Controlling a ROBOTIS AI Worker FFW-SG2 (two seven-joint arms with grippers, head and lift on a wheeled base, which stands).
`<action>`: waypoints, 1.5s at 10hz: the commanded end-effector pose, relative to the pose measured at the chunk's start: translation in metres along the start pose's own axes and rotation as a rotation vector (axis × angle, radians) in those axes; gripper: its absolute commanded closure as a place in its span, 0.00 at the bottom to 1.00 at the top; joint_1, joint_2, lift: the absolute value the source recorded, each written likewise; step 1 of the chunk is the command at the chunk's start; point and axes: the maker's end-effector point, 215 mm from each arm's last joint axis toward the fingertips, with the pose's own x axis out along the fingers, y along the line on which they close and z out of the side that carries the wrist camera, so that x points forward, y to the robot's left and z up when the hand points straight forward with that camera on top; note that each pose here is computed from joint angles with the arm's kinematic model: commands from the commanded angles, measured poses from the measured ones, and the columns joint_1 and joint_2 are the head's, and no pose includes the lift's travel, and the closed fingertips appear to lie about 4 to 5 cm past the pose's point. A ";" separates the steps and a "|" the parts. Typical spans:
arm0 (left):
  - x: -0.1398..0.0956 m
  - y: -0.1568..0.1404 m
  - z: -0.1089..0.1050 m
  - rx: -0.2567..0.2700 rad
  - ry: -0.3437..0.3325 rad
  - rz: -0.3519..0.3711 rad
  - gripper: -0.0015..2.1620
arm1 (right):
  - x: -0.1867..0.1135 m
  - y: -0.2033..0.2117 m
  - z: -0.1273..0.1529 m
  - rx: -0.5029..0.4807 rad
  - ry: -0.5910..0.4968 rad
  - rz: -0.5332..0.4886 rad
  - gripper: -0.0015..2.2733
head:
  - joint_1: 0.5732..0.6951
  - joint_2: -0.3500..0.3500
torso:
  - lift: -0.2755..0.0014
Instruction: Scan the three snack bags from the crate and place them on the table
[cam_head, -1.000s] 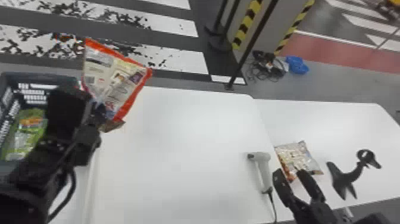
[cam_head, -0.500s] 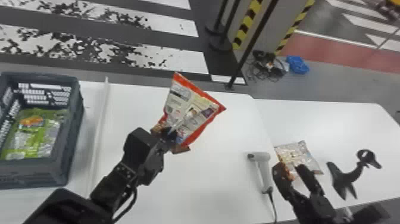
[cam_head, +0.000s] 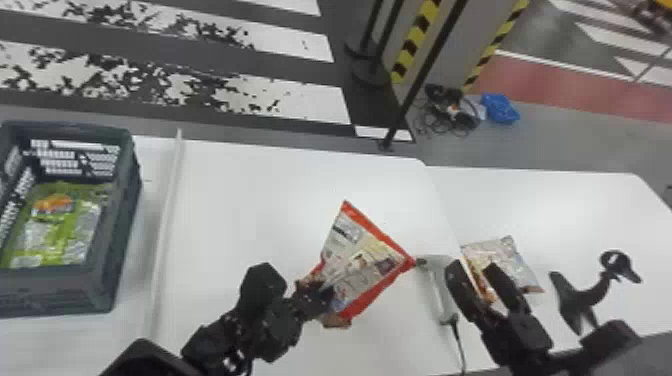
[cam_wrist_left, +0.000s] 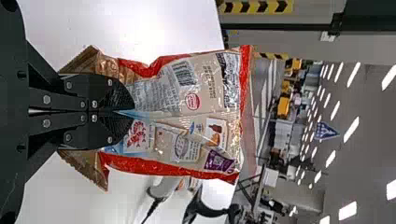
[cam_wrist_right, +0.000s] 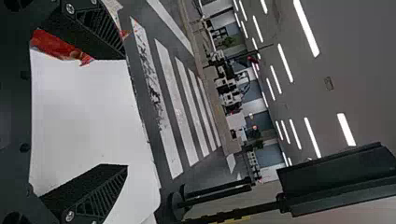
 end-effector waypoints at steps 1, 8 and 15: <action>0.005 -0.016 -0.018 -0.005 0.034 -0.037 0.99 | 0.005 0.007 -0.002 0.011 0.005 0.010 0.05 | 1.00 0.00 | 0.86; 0.005 -0.003 -0.035 -0.046 0.152 0.018 0.03 | -0.001 -0.003 0.000 0.012 0.013 -0.011 0.05 | 1.00 0.00 | 0.86; -0.142 0.119 0.075 -0.098 -0.112 0.383 0.03 | 0.014 -0.008 -0.010 0.028 0.070 -0.017 0.05 | 1.00 0.00 | 0.86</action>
